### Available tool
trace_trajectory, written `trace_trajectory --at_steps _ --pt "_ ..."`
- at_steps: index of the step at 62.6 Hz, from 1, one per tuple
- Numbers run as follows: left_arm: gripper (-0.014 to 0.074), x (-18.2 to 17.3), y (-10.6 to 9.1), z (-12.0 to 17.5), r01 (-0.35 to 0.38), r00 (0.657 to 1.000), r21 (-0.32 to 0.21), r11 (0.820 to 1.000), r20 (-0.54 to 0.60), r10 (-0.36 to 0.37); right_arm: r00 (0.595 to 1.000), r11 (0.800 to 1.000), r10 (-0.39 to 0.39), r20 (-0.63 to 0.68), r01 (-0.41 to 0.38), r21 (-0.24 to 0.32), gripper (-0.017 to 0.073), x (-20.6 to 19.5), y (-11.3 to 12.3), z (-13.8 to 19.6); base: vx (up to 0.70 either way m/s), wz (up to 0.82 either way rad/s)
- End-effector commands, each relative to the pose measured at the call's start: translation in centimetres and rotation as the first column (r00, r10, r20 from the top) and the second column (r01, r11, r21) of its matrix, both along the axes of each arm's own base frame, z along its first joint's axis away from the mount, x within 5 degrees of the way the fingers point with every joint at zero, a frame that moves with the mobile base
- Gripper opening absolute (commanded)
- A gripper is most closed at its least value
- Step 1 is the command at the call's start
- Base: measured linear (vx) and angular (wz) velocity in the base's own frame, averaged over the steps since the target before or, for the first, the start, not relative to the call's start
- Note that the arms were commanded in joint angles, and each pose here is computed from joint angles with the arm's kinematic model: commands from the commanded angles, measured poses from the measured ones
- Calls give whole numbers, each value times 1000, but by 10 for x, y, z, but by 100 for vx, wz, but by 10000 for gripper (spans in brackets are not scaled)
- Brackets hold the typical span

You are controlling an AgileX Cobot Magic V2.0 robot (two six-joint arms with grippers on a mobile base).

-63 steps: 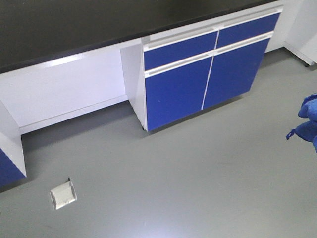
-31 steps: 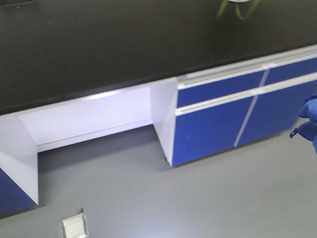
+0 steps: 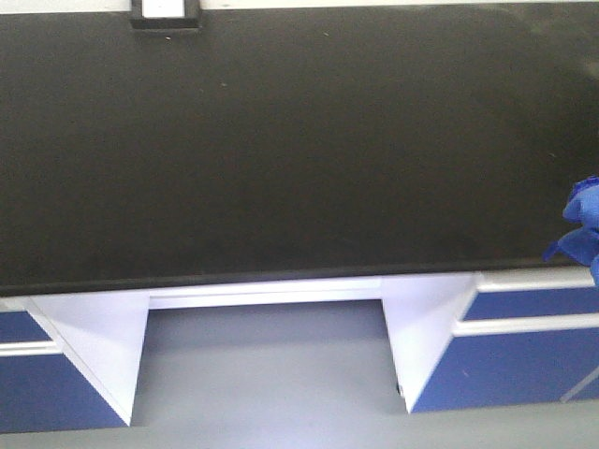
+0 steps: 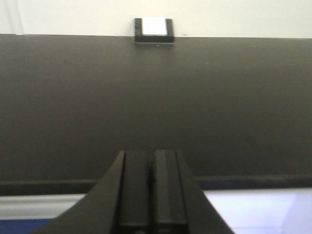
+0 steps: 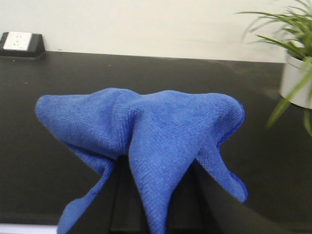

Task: Wipe right workspace with blue cloth
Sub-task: 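Carry the cloth in the right gripper while driving to the other counter, then lower the held cloth onto the counter with the right gripper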

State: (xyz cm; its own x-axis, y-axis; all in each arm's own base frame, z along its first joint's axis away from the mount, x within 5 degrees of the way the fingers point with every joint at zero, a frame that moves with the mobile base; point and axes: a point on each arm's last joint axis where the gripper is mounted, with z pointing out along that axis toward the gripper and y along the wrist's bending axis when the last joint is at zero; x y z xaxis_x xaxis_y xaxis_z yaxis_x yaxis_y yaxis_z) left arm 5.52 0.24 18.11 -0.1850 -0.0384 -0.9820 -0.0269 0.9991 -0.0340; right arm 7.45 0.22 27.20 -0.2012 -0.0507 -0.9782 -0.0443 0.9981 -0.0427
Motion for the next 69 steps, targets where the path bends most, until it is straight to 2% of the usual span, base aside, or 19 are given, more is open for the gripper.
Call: trace_trajectory --at_steps 1,36,69 --pt "-6 1 -1 -2 15 998 -7 1000 65 -15 994 1000 7 110 -5 -15 -1 1 0 17 40 36" --pt "-6 1 -1 -2 15 998 -7 1000 65 -15 994 1000 7 110 -5 -15 -1 1 0 17 30 10" --pt "-6 1 -1 -2 15 998 -7 1000 65 -15 994 1000 7 110 -5 -15 -1 1 0 17 5 -2"
